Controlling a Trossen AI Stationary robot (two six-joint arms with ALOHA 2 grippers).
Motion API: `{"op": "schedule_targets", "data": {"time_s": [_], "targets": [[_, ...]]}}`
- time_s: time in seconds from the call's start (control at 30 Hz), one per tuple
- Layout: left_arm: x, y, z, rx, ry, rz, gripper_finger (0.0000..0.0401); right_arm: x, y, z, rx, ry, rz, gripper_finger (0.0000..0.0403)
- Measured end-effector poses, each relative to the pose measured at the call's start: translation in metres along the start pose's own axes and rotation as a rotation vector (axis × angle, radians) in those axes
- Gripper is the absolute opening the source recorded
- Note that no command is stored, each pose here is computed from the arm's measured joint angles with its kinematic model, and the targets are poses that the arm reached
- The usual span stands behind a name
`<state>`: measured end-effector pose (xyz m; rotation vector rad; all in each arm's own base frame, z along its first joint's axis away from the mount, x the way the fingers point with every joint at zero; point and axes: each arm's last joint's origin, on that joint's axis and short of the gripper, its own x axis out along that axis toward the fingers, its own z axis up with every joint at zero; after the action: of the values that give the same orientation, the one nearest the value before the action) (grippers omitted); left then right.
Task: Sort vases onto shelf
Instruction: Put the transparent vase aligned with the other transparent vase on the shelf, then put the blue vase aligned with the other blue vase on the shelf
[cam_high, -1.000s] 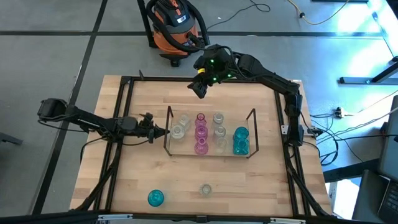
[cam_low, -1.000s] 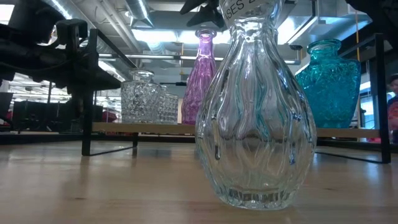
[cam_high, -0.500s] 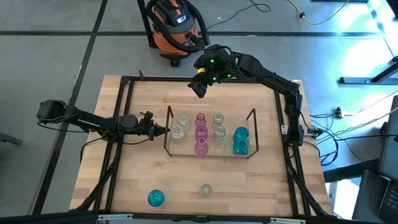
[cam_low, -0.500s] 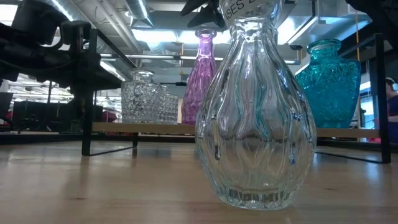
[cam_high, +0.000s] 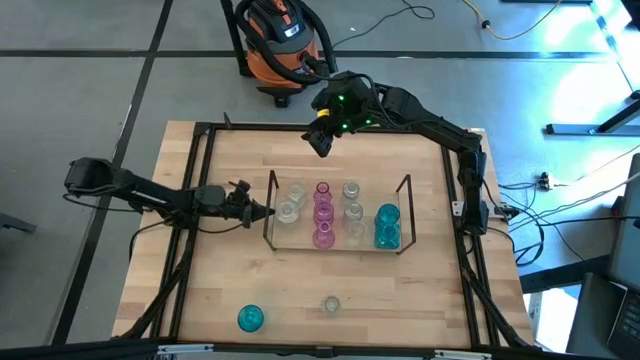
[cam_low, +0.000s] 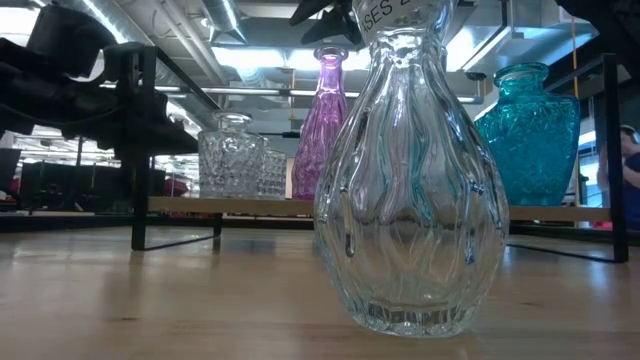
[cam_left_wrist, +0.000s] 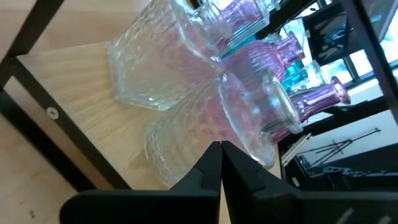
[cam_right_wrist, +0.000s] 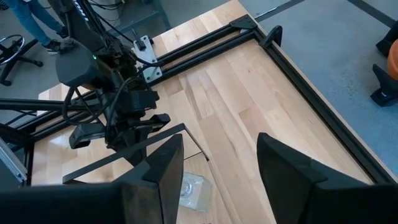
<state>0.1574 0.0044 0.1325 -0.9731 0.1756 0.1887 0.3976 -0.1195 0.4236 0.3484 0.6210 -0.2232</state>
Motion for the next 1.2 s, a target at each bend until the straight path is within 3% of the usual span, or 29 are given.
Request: {"op": "schedule_targets", "data": {"time_s": [0.43,0.77,0.97,1.2], "targets": [[0.019,0.001,0.003,0.032,0.031,0.058,0.0000,-0.001,-0.006,0.000,0.009,0.010,-0.011,0.0177],[0.019,0.000,0.012,0.028,-0.015,0.021,0.0000,-0.001,-0.006,-0.002,0.001,0.033,-0.009,0.0177],[0.017,0.007,0.007,-0.002,-0.002,0.128,0.0000,-0.014,-0.007,-0.014,-0.025,0.168,0.038,0.0177],[0.006,0.009,-0.002,0.016,-0.043,0.295,0.0000,-0.060,0.003,-0.035,-0.092,0.364,0.144,0.0177]]}}
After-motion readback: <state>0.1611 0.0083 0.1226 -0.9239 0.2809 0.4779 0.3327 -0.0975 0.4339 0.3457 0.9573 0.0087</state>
